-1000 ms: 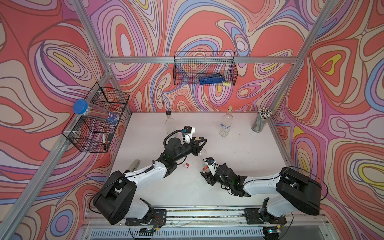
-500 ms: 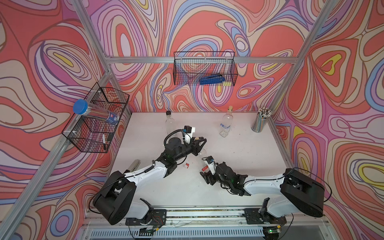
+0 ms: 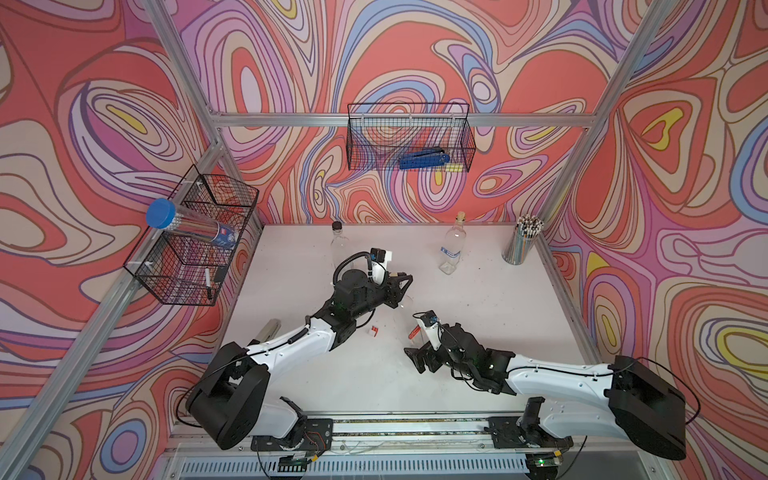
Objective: Remove the label from the bottle
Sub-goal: Tear open the label from the bottle.
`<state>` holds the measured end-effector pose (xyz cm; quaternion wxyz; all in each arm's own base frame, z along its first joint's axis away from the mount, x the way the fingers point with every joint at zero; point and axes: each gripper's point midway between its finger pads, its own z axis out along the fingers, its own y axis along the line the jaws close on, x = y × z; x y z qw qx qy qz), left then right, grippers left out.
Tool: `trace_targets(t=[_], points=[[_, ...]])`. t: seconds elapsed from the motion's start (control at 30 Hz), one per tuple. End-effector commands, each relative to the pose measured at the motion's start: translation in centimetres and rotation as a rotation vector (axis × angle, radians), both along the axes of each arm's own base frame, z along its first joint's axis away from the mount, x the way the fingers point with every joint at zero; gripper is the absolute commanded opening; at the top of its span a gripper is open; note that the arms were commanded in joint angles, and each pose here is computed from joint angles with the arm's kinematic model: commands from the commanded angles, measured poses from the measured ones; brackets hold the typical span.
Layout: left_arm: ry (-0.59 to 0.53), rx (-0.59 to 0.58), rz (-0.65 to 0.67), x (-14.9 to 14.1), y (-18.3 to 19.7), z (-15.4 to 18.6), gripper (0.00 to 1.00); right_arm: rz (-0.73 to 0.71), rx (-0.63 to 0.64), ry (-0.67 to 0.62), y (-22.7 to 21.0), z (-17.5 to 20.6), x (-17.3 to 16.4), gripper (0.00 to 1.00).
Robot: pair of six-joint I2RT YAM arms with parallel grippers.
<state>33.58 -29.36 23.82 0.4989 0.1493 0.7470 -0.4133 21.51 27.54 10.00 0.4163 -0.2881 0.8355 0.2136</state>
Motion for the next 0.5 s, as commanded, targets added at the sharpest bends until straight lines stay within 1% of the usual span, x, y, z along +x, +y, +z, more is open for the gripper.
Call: trace_targets(t=[0.0, 0.07, 0.13, 0.2, 0.27, 0.3, 0.33, 0.47], points=[[0.011, 0.015, 0.046, 0.9, 0.2, 0.7, 0.0, -0.019, -0.009, 0.02, -0.3, 1.3, -0.2, 0.98], [0.027, 0.025, 0.064, 1.1, 0.5, 0.6, 0.0, -0.031, -0.004, 0.015, -0.3, 2.3, 0.0, 0.98], [0.046, 0.036, 0.085, 1.4, 0.7, 0.5, 0.0, -0.042, -0.006, 0.011, -0.2, 3.2, 0.3, 0.94], [0.066, 0.048, 0.086, 1.4, 0.7, 0.3, 0.0, -0.046, -0.006, 0.013, 0.1, 4.0, 0.6, 0.86], [0.084, 0.057, 0.09, 1.5, 0.7, 0.2, 0.0, -0.051, 0.005, 0.011, 0.5, 4.8, 0.9, 0.73], [0.087, 0.055, 0.093, 1.5, 0.7, 0.3, 0.0, -0.05, 0.011, 0.007, 0.8, 5.2, 1.0, 0.68], [0.09, 0.055, 0.093, 1.5, 0.7, 0.2, 0.0, -0.046, 0.01, 0.005, 1.0, 5.5, 1.2, 0.67], [0.096, 0.054, 0.092, 1.3, 0.8, 0.1, 0.0, -0.034, 0.012, -0.001, 1.9, 6.0, 1.6, 0.66]])
